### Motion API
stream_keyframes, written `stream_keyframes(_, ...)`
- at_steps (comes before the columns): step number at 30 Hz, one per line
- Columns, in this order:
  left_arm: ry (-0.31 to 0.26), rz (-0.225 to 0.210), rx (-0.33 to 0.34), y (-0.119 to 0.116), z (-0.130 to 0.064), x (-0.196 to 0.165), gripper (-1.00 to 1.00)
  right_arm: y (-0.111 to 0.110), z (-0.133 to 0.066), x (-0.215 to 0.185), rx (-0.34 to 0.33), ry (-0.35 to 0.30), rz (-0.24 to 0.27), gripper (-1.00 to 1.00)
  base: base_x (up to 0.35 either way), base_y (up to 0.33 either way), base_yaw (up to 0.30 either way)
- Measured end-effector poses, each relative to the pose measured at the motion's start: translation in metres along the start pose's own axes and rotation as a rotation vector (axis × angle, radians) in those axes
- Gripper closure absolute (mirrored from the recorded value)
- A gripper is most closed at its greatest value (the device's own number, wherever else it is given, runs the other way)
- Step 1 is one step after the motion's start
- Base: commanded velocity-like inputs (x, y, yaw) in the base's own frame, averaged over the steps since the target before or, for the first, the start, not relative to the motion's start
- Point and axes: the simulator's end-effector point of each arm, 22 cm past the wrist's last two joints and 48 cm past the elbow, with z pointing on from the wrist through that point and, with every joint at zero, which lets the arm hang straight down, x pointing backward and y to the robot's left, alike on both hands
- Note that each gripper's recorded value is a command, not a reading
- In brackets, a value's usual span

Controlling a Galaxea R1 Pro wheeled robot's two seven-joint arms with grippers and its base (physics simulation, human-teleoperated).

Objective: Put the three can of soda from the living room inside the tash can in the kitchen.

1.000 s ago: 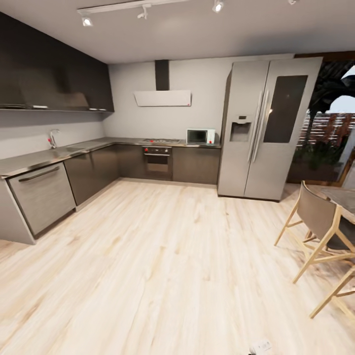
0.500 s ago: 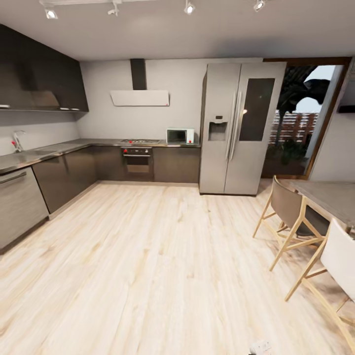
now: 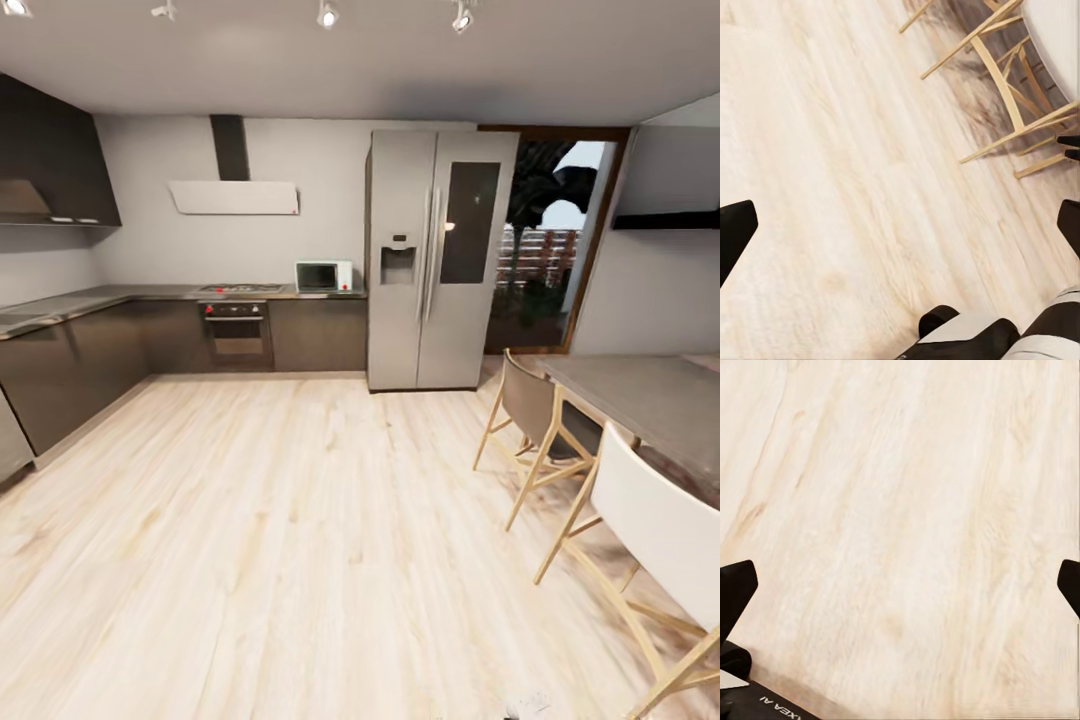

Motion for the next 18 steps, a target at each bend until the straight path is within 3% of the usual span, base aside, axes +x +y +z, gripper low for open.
stream_keyframes(18,0.0,0.0,0.0,0.0,0.0001,-0.0001,-1.0,0.0,0.0,-0.0001,0.0,0.0,0.0,-1.0,0.0,0.0,-0.267)
